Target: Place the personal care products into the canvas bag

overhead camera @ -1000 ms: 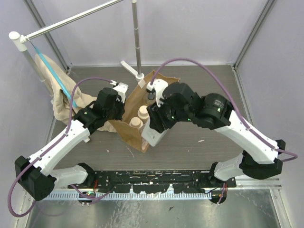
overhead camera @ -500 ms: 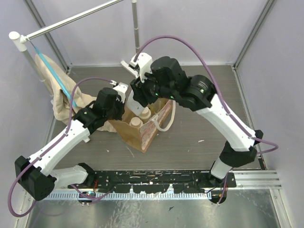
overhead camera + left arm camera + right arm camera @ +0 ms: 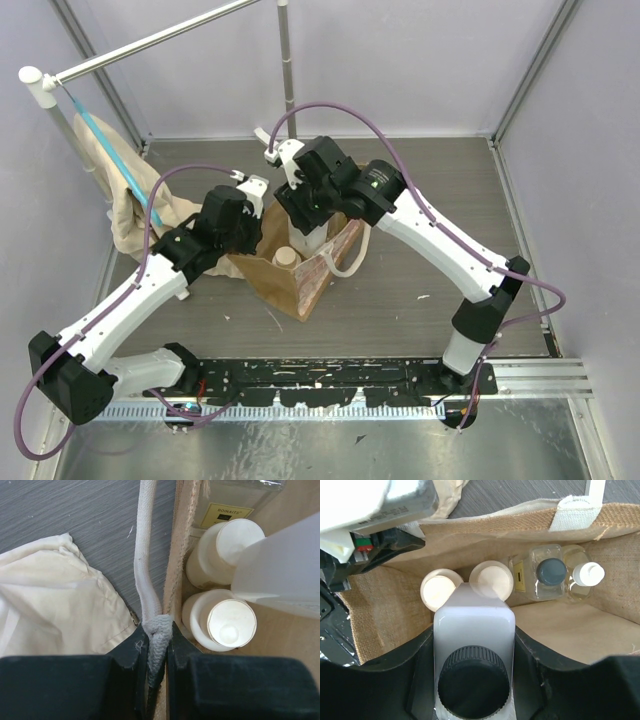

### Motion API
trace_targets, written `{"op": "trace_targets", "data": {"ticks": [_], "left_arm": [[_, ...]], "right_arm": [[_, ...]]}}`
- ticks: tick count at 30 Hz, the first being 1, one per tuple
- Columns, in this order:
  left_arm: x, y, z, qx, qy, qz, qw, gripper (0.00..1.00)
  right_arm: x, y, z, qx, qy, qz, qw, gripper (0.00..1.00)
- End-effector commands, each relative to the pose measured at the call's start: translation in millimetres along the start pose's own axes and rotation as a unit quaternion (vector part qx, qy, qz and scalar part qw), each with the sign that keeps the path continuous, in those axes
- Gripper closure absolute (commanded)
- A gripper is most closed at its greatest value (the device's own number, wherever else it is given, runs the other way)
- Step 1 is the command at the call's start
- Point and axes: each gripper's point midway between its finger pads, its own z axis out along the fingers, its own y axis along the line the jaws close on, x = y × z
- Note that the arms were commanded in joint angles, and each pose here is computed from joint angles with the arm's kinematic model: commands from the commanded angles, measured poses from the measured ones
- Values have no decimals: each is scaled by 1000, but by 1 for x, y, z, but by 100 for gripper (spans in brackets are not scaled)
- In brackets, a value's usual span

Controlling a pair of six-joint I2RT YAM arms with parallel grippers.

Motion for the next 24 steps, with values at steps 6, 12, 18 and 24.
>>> {"op": "trace_targets", "data": {"ticks": [6,12,18,24], "left_arm": [[-4,-2,-11,8,-6,-3,1000,83],[-5,-3,-16,14,-11,-9,1000,85],[-7,1,-21,4,-12,-8,1000,85],[-6,3,-21,-2,-9,-3,1000,85]], "right_arm": [[-30,2,1,-11,-101,39,994,99],[5,-5,35,-10,-65,57,996,99],[12,-12,37,-3,-53,57,997,100],[15,-28,25,28,-33,48,998,99]]}}
